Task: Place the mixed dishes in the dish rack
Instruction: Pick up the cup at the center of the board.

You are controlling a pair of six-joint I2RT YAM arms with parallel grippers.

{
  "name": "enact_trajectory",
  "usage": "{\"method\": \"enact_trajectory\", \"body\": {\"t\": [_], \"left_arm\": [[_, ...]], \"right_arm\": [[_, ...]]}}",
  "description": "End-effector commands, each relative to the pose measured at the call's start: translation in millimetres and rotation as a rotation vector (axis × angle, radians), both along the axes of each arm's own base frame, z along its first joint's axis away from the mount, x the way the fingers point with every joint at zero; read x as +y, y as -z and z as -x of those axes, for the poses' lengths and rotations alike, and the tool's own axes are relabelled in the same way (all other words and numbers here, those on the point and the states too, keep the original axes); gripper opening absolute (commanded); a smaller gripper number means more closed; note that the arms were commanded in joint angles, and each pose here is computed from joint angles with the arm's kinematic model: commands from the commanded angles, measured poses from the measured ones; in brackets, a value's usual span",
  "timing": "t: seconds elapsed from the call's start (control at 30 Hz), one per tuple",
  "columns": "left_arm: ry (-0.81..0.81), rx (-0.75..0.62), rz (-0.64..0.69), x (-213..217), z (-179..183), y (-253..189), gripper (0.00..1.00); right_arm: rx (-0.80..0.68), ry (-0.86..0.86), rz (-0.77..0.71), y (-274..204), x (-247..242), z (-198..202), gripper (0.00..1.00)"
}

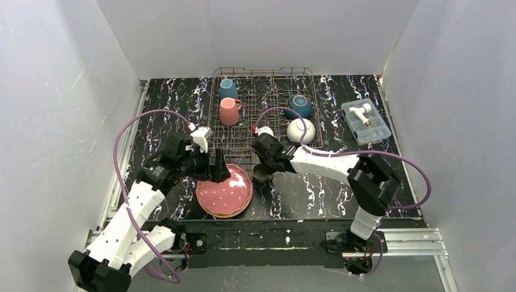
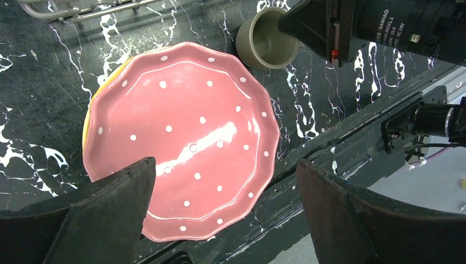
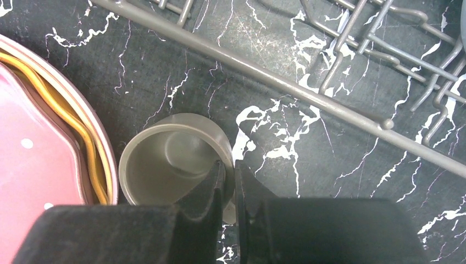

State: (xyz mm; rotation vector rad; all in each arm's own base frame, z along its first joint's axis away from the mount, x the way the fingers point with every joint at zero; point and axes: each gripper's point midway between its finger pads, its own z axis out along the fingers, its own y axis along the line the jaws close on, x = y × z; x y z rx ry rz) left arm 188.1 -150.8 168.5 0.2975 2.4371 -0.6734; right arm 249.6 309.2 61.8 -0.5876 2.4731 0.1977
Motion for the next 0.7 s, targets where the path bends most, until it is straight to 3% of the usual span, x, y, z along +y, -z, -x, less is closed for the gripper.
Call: {"method": "enact_trajectory", "body": {"t": [0.0,0.43,0.67], "left_arm": [[0.009,-0.02,0.033,-2.8,4.1,-3.8,0.98],[0.073,-0.075,0.135,-17.5,9.4,-15.4,0.98],[0.163,-0.039,0.243,-36.3,21.9,-30.2,0.98]], "right_arm": [[-0.024,0.023,-0.069,-13.6,4.0,-2.8,0.01],[-0.028,0.035,-0.212,-44.3,-5.4,17.8,0.01],[-0.057,0.03,-0.313,-75.0,-13.5,29.5,0.01]]}}
